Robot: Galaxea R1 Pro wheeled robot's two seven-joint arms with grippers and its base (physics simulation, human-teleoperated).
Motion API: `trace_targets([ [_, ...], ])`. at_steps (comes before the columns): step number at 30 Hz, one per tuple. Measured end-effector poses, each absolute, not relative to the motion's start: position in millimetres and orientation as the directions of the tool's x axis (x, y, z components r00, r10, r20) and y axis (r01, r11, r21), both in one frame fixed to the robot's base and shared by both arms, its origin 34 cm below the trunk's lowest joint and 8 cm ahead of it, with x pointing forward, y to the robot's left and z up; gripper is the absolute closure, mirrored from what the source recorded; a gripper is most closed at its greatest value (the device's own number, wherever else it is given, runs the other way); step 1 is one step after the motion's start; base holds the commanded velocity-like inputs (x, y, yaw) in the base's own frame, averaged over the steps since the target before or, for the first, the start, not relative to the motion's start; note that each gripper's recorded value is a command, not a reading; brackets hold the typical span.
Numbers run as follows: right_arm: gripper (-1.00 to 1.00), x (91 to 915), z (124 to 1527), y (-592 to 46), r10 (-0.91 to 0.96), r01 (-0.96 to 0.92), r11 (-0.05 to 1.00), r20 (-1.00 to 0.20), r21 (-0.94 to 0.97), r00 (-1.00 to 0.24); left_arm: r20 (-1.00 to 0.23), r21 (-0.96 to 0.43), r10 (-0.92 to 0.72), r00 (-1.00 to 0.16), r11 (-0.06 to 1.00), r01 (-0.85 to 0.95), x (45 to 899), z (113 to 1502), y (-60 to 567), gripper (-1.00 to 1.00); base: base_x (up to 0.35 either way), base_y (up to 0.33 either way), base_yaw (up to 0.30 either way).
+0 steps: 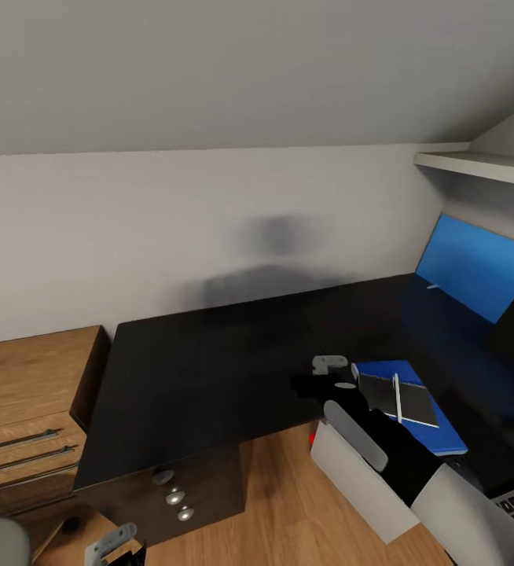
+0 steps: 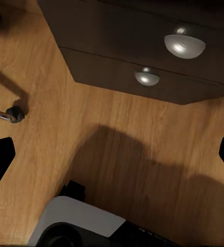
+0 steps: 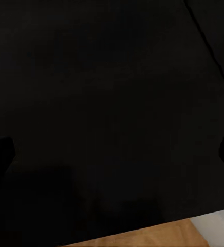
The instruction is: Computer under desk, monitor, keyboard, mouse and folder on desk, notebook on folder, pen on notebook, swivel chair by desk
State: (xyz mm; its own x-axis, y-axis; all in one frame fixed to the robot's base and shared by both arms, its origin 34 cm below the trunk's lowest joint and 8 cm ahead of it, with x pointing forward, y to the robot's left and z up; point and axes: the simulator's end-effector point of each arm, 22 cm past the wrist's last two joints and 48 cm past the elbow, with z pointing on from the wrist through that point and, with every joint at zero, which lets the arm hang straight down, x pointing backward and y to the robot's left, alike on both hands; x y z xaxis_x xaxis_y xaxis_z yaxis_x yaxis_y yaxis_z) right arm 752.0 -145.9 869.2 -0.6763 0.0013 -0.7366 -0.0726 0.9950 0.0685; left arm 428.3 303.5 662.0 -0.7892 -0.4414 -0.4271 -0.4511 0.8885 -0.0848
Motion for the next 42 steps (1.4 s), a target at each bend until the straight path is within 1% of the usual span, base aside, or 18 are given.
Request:
trace_targets([
  [5, -1.0, 752.3, 876.9, -136.6, 0.004, -0.086, 0.993, -0.747, 0.082, -0.665, -0.417, -0.078, -0.441, -0.795, 0.889, -0.452, 423.5, 658.2, 304.2, -1.0, -0.015, 0.0, 0.0],
  [9, -1.0, 748.4, 874.6, -129.7, -0.012, -0.103, 0.992, -0.746, 0.076, -0.665, -0.416, -0.076, -0.441, -0.795, 0.888, -0.453, 423.0, 657.7, 304.5, -1.0, -0.212, 0.0, 0.025],
  [19, -1.0, 741.9, 875.4, -119.8, -0.041, -0.132, 0.989, -0.75, 0.062, -0.661, -0.424, -0.078, -0.442, -0.79, 0.887, -0.455, 425.4, 660.6, 306.0, -1.0, -0.325, 0.0, 0.137],
  [34, -1.0, 742.2, 876.2, -121.5, -0.042, -0.128, 0.99, -0.751, 0.056, -0.659, -0.427, -0.078, -0.442, -0.789, 0.887, -0.455, 426.2, 661.5, 306.7, -1.0, -0.335, 0.0, 0.019],
  [42, -1.0, 742.8, 880.5, -128.7, -0.044, -0.098, 0.995, -0.756, 0.027, -0.653, -0.432, -0.083, -0.442, -0.786, 0.887, -0.454, 428.2, 663.8, 306.4, -1.0, -0.336, -0.024, 0.125],
])
